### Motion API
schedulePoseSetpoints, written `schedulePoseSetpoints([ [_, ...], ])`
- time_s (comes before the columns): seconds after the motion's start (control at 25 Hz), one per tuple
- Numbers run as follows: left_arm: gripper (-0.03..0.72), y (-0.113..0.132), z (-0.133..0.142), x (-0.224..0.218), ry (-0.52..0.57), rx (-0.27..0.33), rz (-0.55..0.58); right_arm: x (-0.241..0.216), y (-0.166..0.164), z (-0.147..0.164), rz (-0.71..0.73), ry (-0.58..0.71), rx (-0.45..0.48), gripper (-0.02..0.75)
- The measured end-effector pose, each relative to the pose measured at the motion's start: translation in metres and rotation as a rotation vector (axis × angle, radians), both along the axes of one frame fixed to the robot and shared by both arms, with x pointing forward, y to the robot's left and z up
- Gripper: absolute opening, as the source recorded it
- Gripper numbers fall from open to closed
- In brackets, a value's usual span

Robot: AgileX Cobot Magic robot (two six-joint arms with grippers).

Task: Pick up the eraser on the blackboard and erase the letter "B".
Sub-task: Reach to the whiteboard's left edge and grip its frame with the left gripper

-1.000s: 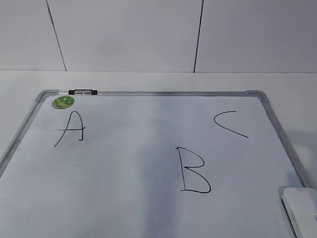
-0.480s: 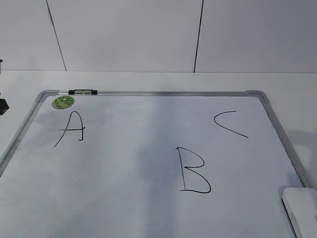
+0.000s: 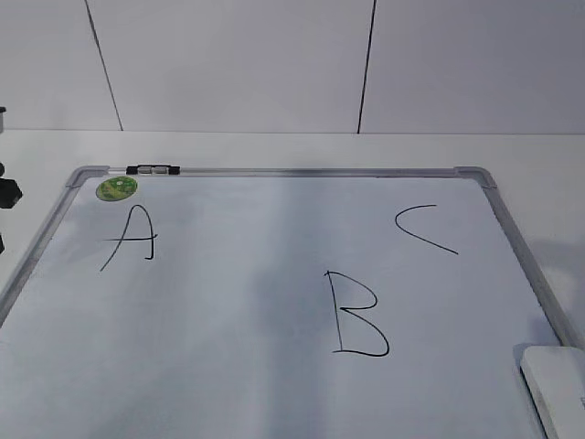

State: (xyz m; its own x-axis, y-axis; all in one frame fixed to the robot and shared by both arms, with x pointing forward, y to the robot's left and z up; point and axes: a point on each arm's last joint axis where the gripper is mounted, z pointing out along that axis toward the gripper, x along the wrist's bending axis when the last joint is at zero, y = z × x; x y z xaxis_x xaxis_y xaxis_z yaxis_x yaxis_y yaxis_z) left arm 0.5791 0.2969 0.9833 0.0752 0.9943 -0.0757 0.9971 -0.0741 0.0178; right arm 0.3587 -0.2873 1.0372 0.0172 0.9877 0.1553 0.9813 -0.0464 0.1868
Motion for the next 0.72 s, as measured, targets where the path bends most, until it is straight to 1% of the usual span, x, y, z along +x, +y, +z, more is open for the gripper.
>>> schedulePoseSetpoints([
  [0.12,0.235,0.000,0.000,0.001,-0.013,-0.004,0.003,0.000,0.000,0.000,0.000,0.000,0.000,0.575],
  [0.32,0.235,-0.003,-0.010,0.004,0.009,-0.033,0.019,0.000,0.000,0.000,0.000,0.000,0.000,0.575],
  [0.72,0.236,-0.003,-0.033,0.010,0.059,-0.035,0.023,0.000,0.000,0.000,0.000,0.000,0.000,0.575],
])
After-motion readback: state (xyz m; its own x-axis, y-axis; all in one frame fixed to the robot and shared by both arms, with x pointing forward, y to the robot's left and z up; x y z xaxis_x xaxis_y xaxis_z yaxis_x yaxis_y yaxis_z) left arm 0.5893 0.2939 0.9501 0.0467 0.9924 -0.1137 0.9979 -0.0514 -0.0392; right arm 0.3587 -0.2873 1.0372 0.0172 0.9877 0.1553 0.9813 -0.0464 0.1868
